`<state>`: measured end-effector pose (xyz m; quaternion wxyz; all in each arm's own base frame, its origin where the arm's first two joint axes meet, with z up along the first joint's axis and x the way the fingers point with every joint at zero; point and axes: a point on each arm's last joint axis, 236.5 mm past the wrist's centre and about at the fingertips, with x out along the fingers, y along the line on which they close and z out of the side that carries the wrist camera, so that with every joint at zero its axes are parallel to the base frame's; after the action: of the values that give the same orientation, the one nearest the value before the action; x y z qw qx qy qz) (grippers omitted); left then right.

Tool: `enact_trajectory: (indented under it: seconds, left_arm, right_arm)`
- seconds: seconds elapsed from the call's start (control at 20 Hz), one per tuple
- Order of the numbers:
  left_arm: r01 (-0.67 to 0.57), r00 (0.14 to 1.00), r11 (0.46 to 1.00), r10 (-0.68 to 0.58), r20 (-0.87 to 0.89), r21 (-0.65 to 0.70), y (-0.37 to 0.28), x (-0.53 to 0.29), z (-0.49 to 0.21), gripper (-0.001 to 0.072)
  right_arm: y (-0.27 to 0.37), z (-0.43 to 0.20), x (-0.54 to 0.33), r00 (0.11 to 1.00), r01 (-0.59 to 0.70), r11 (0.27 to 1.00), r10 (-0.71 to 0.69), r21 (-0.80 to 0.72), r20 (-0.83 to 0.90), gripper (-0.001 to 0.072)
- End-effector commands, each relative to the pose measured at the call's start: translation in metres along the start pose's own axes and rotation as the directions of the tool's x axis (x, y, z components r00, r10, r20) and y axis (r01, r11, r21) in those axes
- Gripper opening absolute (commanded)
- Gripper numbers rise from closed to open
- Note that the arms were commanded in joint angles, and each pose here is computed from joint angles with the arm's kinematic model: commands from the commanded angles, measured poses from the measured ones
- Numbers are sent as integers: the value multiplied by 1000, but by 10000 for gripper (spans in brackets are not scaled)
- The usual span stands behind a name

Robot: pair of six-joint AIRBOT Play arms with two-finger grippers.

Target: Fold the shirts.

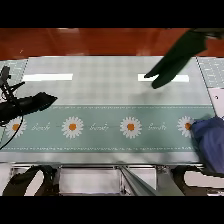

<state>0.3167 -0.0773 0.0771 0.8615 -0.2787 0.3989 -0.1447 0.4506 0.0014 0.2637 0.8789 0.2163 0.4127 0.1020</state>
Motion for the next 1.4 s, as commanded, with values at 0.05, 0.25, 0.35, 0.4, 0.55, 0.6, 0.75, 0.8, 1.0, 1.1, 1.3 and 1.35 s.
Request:
enact_trajectory:
  seconds: [0.05, 0.25, 0.35, 0.4, 0.55, 0.6, 0.75, 0.8, 1.0, 1.1, 1.3, 1.35]
  left_arm:
    - [-27, 996, 1000, 27, 84, 2, 7, -7, 24, 23]
    - [-67, 976, 998, 66, 209, -4, 17, -12, 54, 23]
    - [-90, 954, 996, 90, 285, -10, 22, -19, 73, 23]
    - [-99, 945, 995, 98, 313, -13, 24, -23, 81, 23]
    - [-107, 933, 994, 105, 344, -13, 25, -27, 89, 23]
    - [-107, 933, 994, 105, 344, -12, 25, -27, 89, 23]
    - [-111, 931, 994, 107, 350, -8, 25, -27, 90, 23]
    - [-112, 930, 994, 108, 351, -9, 26, -27, 90, 23]
    - [-113, 937, 993, 112, 330, -17, 30, -21, 88, 23]
    - [-112, 947, 993, 115, 299, -28, 34, -13, 82, 23]
    - [-186, 943, 980, 157, 295, 75, 55, 2, 94, 23]
    - [-203, 936, 975, 167, 309, 90, 59, 0, 109, 23]
  right_arm:
    - [-77, -9, -81, 987, 149, 976, -156, 162, 36, 24]
    - [-131, -47, -128, 960, 275, 915, -279, 297, -27, 24]
    - [-158, -76, -151, 923, 382, 852, -371, 358, -102, 24]
    - [-166, -85, -164, 906, 416, 822, -412, 389, -98, 24]
    - [-192, -131, -194, 843, 522, 710, -514, 472, -159, 24]
    - [-205, -158, -203, 805, 575, 640, -552, 509, -216, 24]
    - [-233, -240, -218, 719, 675, 447, -575, 586, -390, 25]
    - [-238, -264, -218, 708, 685, 392, -557, 614, -434, 25]
    - [-248, -350, -234, 581, 780, 124, -505, 613, -638, 67]
    - [-249, -369, -226, 568, 797, 94, -454, 597, -686, 420]
    - [-262, -366, -212, 593, 777, 104, -453, 621, -666, 403]
    - [-269, -355, -204, 628, 742, 122, -471, 660, -619, 386]
